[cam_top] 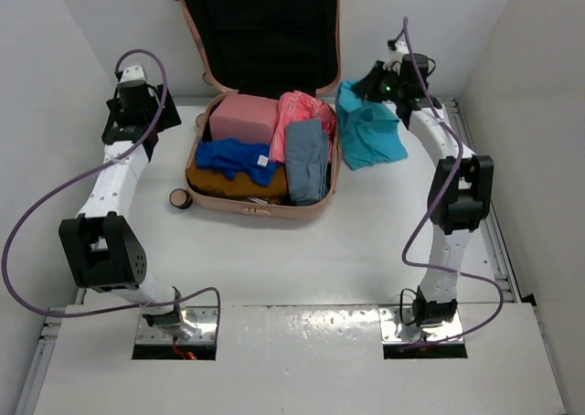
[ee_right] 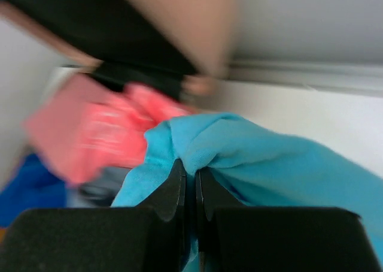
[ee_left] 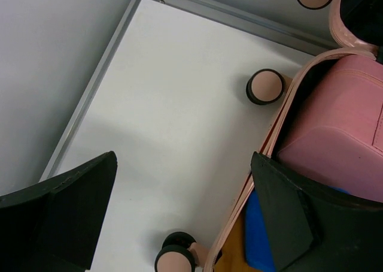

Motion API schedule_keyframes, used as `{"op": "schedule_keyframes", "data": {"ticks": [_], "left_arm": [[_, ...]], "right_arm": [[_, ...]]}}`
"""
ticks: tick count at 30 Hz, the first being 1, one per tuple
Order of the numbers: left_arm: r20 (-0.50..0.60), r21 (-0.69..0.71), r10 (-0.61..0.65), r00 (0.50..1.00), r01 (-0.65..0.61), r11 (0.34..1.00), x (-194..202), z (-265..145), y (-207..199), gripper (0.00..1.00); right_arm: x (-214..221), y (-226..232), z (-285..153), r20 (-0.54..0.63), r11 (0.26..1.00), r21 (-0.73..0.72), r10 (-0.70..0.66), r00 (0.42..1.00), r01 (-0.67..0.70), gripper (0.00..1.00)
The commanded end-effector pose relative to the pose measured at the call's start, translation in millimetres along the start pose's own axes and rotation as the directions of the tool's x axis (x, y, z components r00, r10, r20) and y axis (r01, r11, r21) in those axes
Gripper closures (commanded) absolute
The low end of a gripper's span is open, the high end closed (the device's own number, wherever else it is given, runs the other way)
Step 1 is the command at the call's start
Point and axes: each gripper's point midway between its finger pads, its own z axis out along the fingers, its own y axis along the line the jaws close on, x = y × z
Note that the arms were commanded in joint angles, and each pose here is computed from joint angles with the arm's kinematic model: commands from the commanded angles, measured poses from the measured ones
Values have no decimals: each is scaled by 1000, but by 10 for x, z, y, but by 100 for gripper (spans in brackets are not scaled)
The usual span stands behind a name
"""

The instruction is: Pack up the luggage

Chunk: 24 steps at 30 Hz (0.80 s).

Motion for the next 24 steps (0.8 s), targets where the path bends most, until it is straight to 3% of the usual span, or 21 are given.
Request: {"op": "schedule_keyframes", "data": {"ticks": [1,5,11,14,22,24], "left_arm": [[27,19,-43,999,42,999,-99,-152,34,0],[37,22,-49,998,48,999,-130,-208,70,0],[41,-4,-56,998,56,998,-108,-256,186,0],[34,-5,-54,998,54,999,-59,-272,197,0],[41,-20,-66,997,66,998,-46,-344,323,0],[49,-27,-70,996,72,997,-52,-355,364,0]], "right_arm": [[-619,1211,-160,169,948,-302,-49,984,99,100],[-636,2025,-253,223,875,-443,-104,969,196,100],[-1081,2923,-659,362,758,-578,-95,928,303,100],[-1153,3247,-849,358,700,-647,-72,931,302,100],[-656,4030,-1060,236,548,-807,-41,971,219,100],[-763,4207,-1156,260,514,-825,-18,965,232,100]]}}
